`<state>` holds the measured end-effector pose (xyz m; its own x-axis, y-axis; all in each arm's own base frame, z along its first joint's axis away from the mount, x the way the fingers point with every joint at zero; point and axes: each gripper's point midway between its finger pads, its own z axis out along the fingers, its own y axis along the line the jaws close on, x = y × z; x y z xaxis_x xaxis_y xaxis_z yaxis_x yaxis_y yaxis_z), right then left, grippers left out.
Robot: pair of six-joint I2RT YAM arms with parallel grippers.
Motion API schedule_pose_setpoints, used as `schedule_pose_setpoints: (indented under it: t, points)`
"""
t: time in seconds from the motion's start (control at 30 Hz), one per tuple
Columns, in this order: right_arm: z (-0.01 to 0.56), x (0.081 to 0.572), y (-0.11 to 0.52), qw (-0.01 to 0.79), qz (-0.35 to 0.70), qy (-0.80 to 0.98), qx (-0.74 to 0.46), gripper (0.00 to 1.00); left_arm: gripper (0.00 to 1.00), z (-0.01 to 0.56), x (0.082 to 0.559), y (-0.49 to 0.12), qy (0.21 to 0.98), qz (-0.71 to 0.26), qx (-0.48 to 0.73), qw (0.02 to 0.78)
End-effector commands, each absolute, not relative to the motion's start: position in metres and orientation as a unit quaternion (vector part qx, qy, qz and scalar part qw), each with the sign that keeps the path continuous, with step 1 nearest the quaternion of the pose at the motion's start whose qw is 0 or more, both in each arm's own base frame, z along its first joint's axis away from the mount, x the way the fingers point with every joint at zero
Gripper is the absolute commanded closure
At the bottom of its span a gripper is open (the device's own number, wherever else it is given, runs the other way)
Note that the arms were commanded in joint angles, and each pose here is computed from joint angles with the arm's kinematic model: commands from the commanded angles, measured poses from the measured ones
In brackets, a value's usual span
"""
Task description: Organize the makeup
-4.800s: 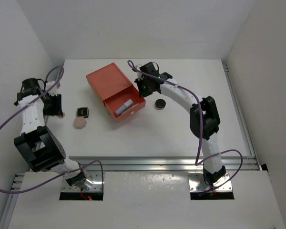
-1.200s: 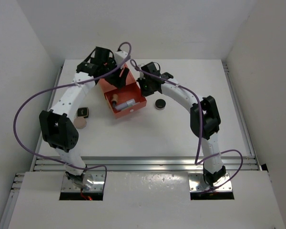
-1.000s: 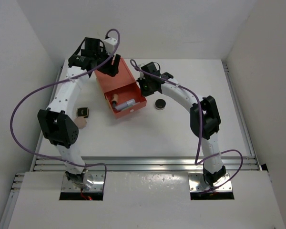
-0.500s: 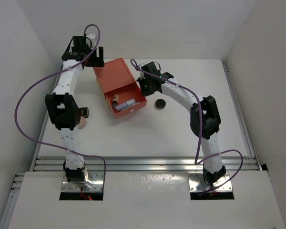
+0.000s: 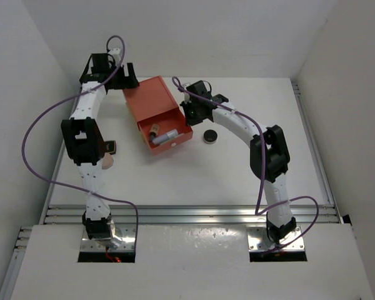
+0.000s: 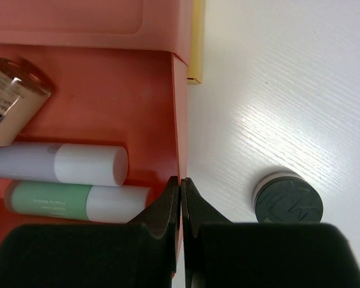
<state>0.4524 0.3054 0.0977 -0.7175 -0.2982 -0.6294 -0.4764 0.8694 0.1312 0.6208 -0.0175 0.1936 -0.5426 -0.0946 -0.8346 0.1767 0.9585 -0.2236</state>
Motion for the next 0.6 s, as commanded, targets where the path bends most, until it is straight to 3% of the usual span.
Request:
schedule_pose_setpoints:
  t: [0.0,0.1,0.27,0.37,0.57]
  points:
    - [0.140,0.469,0.316,0.365,0.172,0.891,-0.206,1.00,0.11,0.173,0.620,-0.026,0.866,-0.195,0.025,0.460]
    - [0.141,0.469,0.317,0.365,0.175,0.891,-0.203,1.00,0.16,0.164,0.619,-0.020,0.868,-0.194,0.020,0.457]
    - [0.143,0.474,0.321,0.373,0.181,0.890,-0.191,1.00,0.40,0.157,0.606,-0.021,0.874,-0.192,0.032,0.445]
    - [0.145,0.477,0.322,0.375,0.182,0.889,-0.189,1.00,0.46,0.154,0.597,-0.023,0.877,-0.195,0.038,0.438]
    - [0.146,0.480,0.324,0.380,0.183,0.889,-0.181,1.00,0.46,0.151,0.585,-0.025,0.880,-0.196,0.047,0.430]
